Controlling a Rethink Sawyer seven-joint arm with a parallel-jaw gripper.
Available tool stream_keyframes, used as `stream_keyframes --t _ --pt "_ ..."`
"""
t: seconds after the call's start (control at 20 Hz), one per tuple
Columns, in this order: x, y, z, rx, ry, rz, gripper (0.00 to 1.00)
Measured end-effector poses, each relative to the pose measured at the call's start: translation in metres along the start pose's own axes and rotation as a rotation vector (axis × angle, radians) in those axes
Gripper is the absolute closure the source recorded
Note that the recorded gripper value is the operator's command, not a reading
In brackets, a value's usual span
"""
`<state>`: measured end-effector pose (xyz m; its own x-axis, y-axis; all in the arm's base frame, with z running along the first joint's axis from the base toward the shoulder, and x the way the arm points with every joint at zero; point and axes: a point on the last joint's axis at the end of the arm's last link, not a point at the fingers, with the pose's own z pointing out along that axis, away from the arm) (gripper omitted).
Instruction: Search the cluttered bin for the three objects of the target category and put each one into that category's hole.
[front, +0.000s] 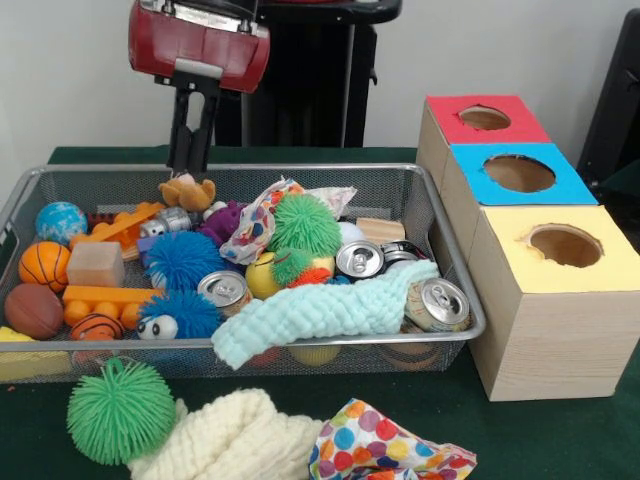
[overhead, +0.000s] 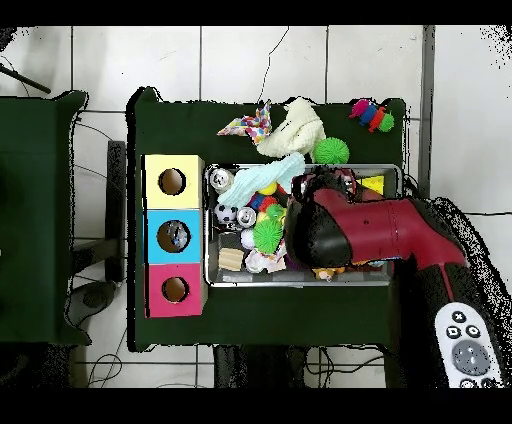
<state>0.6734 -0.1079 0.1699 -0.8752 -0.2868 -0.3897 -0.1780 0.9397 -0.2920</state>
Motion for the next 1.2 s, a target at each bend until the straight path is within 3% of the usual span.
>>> stream_keyframes --t 0.5,0.75,1.05,1.1,1.2 --pt "0.032 -0.016 0.000 0.055 0.077 0.045 1.00" --pt "0.051 -0.015 0.004 0.079 0.121 0.025 1.00" --pt "0.081 0.010 0.017 0.121 0.196 -0.118 1.00" --pt "0.089 0.020 0.022 0.131 0.216 -0.169 1.00" --pt "0.098 0.034 0.028 0.137 0.237 -0.224 1.00"
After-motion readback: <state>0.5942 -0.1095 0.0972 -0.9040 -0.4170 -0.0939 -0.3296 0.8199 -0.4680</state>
